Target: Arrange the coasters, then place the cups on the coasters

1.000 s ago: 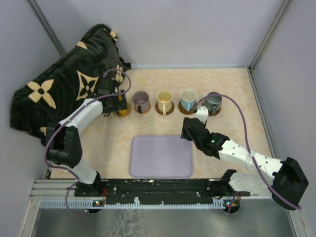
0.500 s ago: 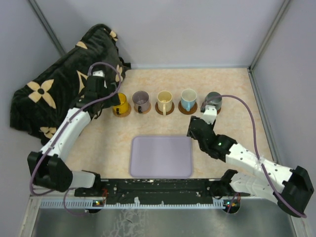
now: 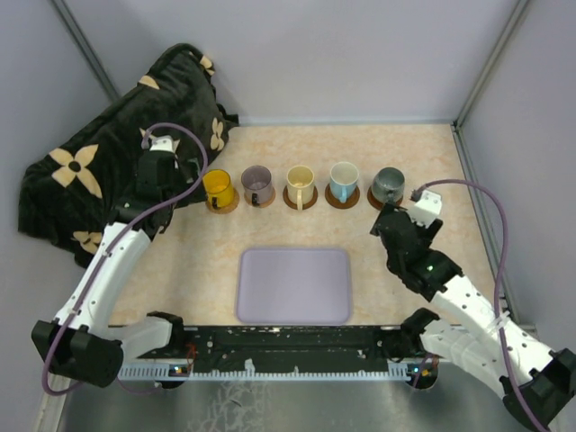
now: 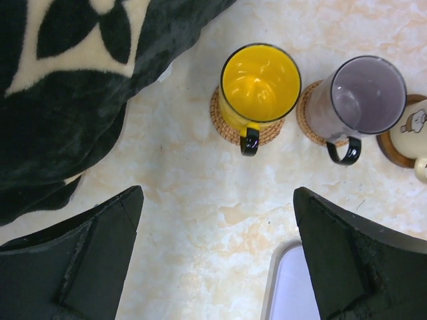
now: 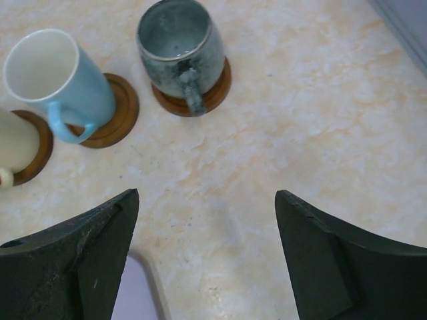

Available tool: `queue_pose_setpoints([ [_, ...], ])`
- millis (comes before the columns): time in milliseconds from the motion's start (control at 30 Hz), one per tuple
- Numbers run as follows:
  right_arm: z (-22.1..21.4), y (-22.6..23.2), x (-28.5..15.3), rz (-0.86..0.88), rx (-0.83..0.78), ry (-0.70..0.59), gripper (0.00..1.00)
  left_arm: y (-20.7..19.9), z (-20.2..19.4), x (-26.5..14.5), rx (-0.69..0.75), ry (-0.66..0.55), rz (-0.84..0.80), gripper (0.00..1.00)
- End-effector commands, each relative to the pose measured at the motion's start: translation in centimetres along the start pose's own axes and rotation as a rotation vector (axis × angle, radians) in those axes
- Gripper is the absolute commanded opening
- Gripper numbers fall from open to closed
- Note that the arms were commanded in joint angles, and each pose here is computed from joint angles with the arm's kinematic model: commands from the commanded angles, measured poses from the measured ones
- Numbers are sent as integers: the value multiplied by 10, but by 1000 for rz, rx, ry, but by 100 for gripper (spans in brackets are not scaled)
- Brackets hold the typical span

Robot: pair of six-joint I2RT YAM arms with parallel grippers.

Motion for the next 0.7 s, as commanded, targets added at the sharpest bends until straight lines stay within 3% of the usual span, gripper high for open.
queue_pose_setpoints([
  [0,33,-11,1,-103,66,-113,86,9,-15,-7,17,40,46,100],
  [167,50,-33,5,-193,136,-152,93,16,-24,-18,-11,51,100,100],
  [333,64,-54,-3,-268,230,-230,98,30,-23,-40,-65,-20,170,100],
  [667,72,-71,-22,-291,329,-322,99,47,-41,-49,-120,47,217,99],
])
Point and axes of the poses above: each gripper's point midway between its finger pads, its own x axis out along the fingers, its own y axis along the line the jaws close on, z = x × y, the point moved 8 cm from there along -x, back along the fingers, and after that the axes turned 15 degrees about x, right-handed, at the moved point
